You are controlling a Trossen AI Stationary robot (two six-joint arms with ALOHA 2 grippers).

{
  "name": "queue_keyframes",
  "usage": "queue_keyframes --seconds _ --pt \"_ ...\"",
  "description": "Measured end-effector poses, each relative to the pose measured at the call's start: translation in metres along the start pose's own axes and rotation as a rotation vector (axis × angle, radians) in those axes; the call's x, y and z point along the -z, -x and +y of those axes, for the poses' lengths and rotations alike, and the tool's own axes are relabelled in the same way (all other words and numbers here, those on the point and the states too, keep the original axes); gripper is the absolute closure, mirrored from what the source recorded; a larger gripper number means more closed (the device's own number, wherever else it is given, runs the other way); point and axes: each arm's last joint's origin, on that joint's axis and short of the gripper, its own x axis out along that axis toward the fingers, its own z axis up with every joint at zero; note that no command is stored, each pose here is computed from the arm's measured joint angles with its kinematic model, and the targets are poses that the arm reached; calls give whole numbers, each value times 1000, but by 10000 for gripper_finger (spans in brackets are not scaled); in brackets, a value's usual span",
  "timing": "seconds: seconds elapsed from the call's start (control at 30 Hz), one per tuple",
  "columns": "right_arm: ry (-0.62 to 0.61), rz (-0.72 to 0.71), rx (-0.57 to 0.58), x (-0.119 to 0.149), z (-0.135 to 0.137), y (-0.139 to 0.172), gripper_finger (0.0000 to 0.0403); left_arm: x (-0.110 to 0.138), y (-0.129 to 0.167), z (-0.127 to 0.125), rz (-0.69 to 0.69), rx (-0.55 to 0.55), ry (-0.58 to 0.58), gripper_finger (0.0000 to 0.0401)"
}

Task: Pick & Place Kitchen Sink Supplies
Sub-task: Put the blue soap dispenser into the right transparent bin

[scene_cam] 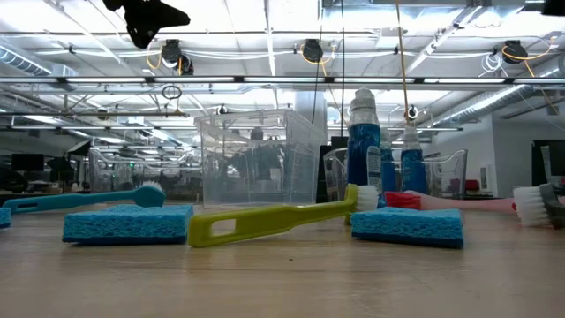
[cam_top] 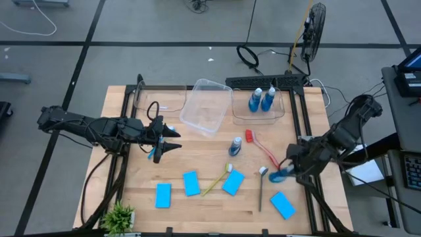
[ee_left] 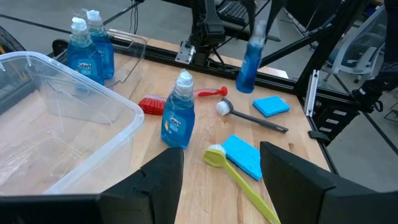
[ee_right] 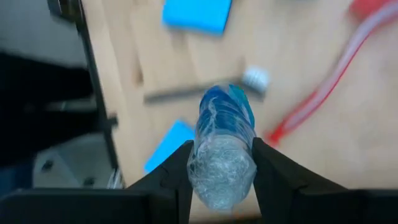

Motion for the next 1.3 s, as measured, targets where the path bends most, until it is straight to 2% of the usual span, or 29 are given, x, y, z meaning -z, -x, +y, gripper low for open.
queue_keyframes --seconds 0.13,0.33,0.6,0.7,0.9,1.03,1.3 --pt "31 -175 54 -18 -4 16 285 0 0 0 -1 0 0 187" --pt "81 -387 199 -43 -16 34 285 0 0 0 0 0 -4 187" --pt "169 -541 548 -70 -44 49 285 0 0 1 -14 -48 -7 187" --pt "210 -524 665 -77 -56 52 285 0 0 1 -15 -49 -7 187" --pt "230 -433 801 -90 -80 54 285 0 0 1 -15 -50 -5 187" --pt "236 -360 806 -98 -93 52 285 0 0 1 -15 -50 -8 187" --pt "205 -227 718 -106 -113 43 285 0 0 1 -15 -51 -12 187"
